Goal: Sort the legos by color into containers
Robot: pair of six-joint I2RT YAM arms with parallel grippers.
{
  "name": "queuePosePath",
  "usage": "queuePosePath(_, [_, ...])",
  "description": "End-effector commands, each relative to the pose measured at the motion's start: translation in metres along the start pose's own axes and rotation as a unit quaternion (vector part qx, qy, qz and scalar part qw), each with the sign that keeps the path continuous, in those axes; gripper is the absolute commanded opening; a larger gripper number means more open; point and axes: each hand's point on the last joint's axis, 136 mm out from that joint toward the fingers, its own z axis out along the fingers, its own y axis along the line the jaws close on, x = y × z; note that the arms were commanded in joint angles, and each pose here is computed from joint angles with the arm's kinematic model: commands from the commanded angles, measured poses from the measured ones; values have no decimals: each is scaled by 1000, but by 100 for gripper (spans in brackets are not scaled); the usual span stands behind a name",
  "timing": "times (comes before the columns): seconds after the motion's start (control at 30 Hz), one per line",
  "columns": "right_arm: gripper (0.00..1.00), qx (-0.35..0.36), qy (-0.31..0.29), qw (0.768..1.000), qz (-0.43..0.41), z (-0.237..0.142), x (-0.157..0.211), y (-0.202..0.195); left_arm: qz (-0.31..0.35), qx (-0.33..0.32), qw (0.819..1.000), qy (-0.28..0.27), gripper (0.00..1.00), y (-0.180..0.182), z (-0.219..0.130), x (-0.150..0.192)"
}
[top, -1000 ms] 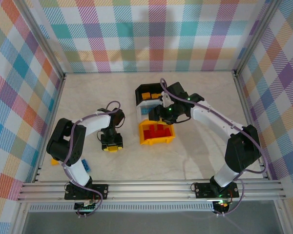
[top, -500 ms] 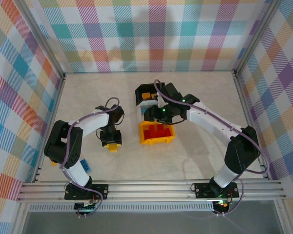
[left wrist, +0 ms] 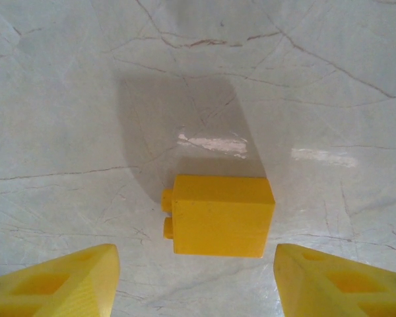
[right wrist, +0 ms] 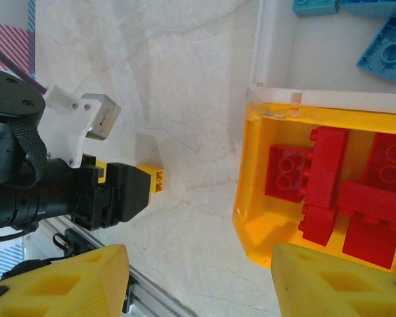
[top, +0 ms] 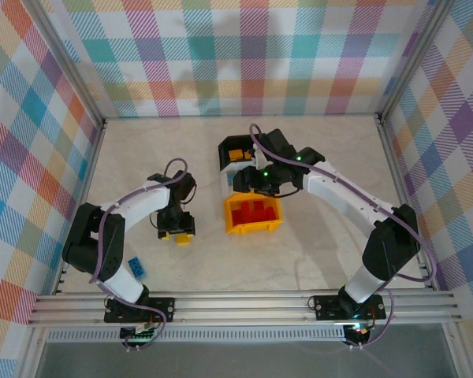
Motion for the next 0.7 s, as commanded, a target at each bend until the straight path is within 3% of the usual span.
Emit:
queuePosePath(0.0, [60,-8,15,1000,-10,-5,7,2,2,-12,1000,18,63,7,12,6])
queuePosePath(0.43, [60,-11,19,1000,9,-2,12,-2,21,-4,999,43,62,0,36,7])
queuePosePath(0.67, [60,-6,18,1000,11,-3,12,-3,23,2,999,45,47,-5,41,2])
